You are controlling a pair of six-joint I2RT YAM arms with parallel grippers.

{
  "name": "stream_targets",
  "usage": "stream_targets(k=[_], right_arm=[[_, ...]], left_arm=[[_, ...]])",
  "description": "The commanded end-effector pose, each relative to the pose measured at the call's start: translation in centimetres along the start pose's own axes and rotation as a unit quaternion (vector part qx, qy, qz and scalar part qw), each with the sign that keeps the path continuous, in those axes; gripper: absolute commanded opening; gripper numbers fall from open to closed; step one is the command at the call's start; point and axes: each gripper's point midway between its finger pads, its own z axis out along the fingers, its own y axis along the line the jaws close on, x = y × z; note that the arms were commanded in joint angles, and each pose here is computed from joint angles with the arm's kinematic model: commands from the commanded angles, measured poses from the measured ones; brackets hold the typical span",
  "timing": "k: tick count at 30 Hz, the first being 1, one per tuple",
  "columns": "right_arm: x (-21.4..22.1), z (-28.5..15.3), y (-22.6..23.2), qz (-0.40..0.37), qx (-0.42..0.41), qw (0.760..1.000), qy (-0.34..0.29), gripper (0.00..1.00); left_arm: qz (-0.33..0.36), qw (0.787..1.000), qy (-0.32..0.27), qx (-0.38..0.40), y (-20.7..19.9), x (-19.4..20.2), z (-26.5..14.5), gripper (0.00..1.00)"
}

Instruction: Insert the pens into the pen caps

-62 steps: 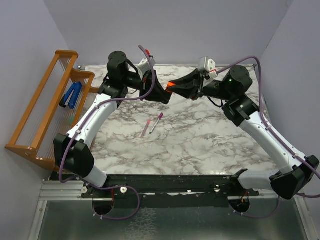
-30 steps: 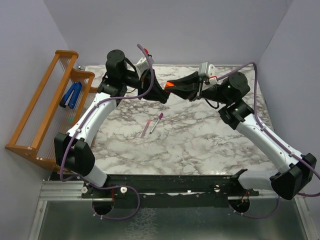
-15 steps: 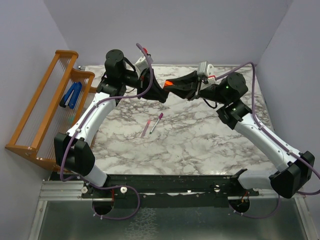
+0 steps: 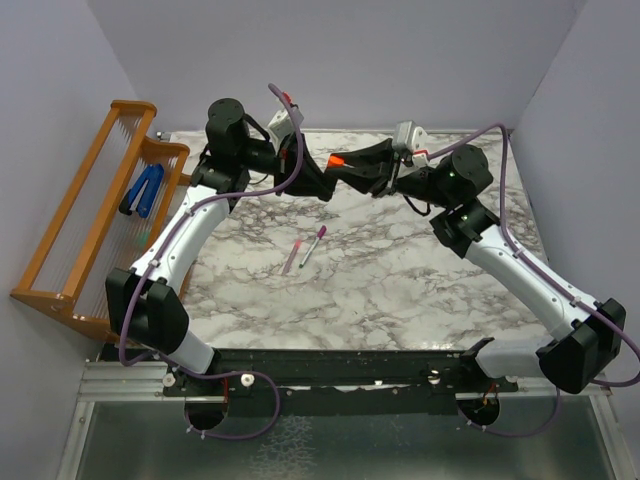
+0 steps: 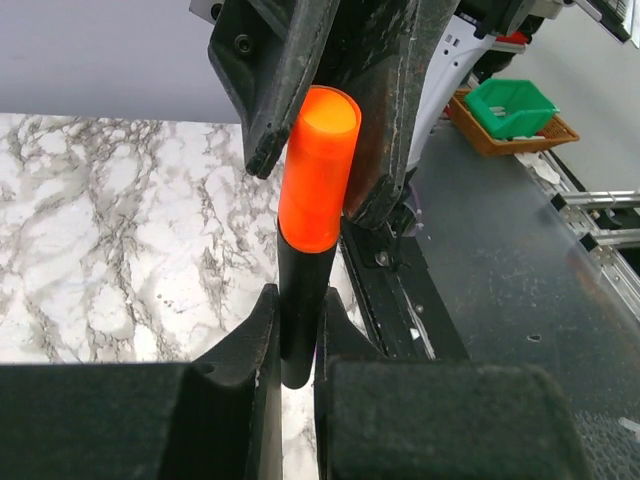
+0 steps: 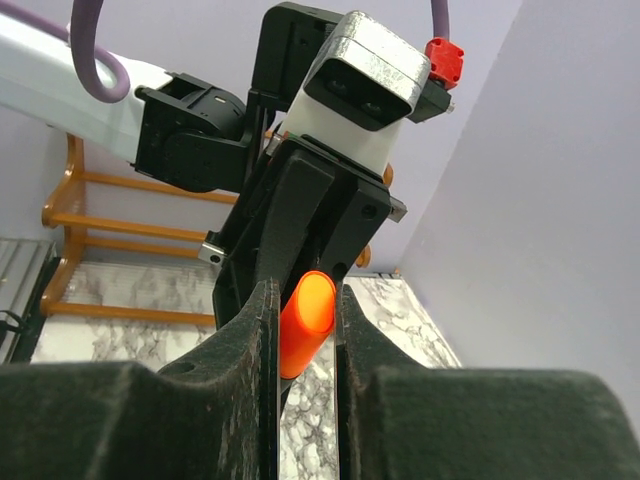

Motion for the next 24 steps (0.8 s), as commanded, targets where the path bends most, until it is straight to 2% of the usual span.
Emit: stream_targets(k=[1, 17, 20, 24], right_arm=[[25.8, -12.3, 20.9, 0.458, -0.165, 0.756, 0.437, 0.01], [25.6, -12.4, 20.3, 0.446, -0.152, 0.761, 0.446, 0.01], [24.4, -11.5, 18.6, 0.417, -0.134, 0.783, 0.442, 0.01], [20.9, -8.5, 12.8, 0.339, -0.054, 0.84, 0.421, 0.01]], left_arm=[[0.325, 0.939, -0.099, -0.047, -13.1, -16.6, 0.7, 0.0], [0.31, 0.945, -0.094, -0.043, -12.8, -15.6, 0.7, 0.0], [0.272, 0.958, -0.082, -0.038, -11.7, -13.4, 0.9, 0.0], [0.192, 0.977, -0.076, -0.055, -9.3, -7.8, 0.9, 0.0]])
